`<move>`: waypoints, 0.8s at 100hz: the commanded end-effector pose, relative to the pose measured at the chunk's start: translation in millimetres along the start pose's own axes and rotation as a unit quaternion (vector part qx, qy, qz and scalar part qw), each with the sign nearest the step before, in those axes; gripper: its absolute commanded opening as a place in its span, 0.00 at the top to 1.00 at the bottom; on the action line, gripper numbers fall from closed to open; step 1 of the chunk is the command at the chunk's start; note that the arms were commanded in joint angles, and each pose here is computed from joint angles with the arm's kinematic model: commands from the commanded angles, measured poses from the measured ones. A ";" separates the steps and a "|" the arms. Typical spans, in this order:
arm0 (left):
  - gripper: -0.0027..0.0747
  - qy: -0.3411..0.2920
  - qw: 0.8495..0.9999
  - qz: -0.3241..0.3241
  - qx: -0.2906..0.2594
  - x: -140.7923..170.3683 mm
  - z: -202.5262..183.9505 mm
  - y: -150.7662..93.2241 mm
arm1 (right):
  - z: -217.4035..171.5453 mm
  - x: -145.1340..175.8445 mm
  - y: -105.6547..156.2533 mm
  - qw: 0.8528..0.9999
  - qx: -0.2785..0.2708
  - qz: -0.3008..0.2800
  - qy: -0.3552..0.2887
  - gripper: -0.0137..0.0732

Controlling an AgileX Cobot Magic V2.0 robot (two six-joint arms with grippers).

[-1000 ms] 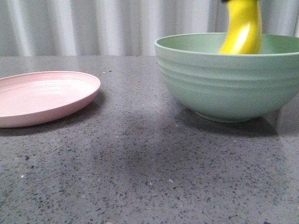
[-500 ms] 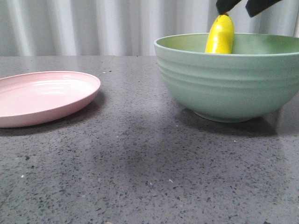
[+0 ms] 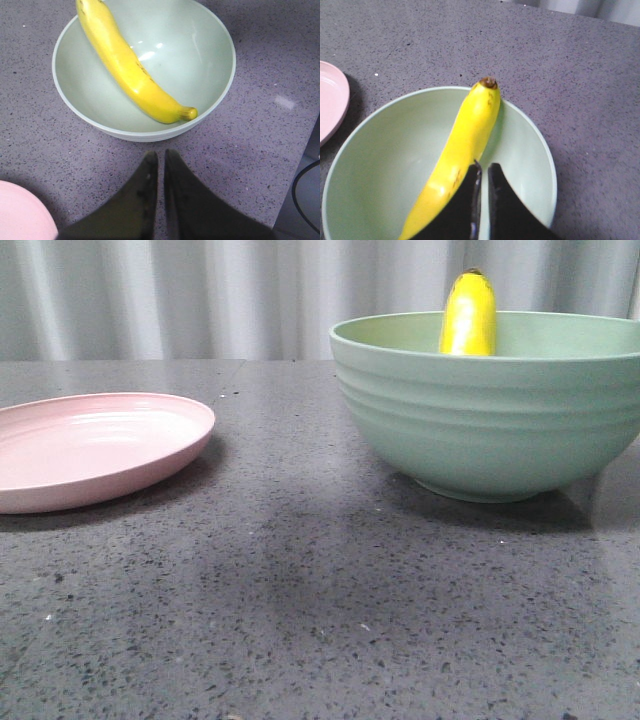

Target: Transfer banana from pink plate to green bowl

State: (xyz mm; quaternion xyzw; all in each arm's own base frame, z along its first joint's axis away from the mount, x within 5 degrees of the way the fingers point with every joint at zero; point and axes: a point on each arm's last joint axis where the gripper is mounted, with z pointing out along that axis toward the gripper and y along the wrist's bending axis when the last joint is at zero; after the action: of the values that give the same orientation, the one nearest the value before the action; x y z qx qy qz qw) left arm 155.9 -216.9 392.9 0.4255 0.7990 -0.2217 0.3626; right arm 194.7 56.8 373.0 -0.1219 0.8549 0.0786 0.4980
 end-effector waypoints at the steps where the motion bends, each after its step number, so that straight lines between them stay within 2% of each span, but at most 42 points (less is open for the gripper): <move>1: 0.99 -0.067 0.998 -0.003 0.002 -12.2 -23.8 -3.8 | -25.6 1.1 -1.5 0.997 0.008 -0.008 -0.076 0.92; 15: 0.99 -0.106 0.994 -0.003 -0.001 -2.3 -38.9 -4.6 | -48.3 32.7 -1.0 0.994 0.008 -0.008 -0.105 0.92; 30: 0.99 -0.167 0.986 -0.004 -0.008 21.2 -59.3 -5.4 | -74.8 62.7 -0.5 0.984 0.010 -0.009 -0.177 0.92; 49: 0.99 -0.238 0.971 -0.011 -0.016 73.9 -77.8 -5.8 | -94.3 103.3 -0.3 0.962 0.012 -0.009 -0.273 0.92; 80: 0.99 -0.348 0.937 -0.012 -0.029 168.8 -87.3 -4.8 | -102.6 156.1 -0.3 0.942 0.014 -0.013 -0.334 0.92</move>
State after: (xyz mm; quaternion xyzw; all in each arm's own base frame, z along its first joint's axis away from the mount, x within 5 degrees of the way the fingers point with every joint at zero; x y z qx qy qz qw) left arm 60.1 -82.9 317.8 0.3341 0.6779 -0.3079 0.5779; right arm 42.1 12.8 278.1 -0.0962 0.6881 0.1041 0.7116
